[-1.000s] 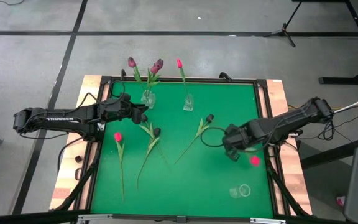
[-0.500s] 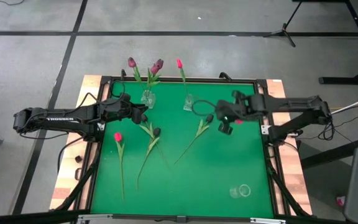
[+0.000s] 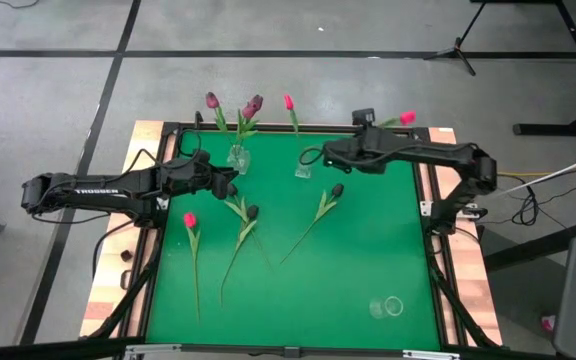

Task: Sort flowers into vase by color
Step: Put the right red tulip into the top right transparent vase

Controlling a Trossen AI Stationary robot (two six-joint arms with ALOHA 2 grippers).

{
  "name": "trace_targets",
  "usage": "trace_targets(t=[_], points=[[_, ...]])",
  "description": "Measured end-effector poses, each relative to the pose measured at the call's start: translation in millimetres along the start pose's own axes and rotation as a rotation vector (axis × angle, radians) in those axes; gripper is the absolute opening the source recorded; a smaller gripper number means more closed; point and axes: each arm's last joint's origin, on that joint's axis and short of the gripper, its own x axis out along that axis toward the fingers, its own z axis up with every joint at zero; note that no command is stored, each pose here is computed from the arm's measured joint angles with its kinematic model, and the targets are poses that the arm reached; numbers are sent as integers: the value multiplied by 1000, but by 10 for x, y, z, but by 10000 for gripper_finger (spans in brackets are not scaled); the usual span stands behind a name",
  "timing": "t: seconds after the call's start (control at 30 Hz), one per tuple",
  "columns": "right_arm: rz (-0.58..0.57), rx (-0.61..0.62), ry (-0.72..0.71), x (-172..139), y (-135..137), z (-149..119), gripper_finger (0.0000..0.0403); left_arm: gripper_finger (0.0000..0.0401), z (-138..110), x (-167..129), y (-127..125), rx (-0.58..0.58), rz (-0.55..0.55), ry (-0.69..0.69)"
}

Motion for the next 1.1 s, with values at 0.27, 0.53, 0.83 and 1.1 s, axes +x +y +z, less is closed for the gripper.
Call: trace_targets(t=[0.27, 0.53, 0.83, 1.1], points=[[-291, -264, 161, 63, -20, 189, 12, 143, 0, 0, 0, 0, 0, -1], [-330, -233, 168, 83, -67, 250, 9, 143, 0, 0, 0, 0, 0, 0], [-336, -340, 160, 143, -23, 429, 9, 143, -1, 0, 0, 4, 0, 1], [-321, -397, 164, 231, 74, 587, 9, 143, -4, 0, 3, 6, 3, 4]])
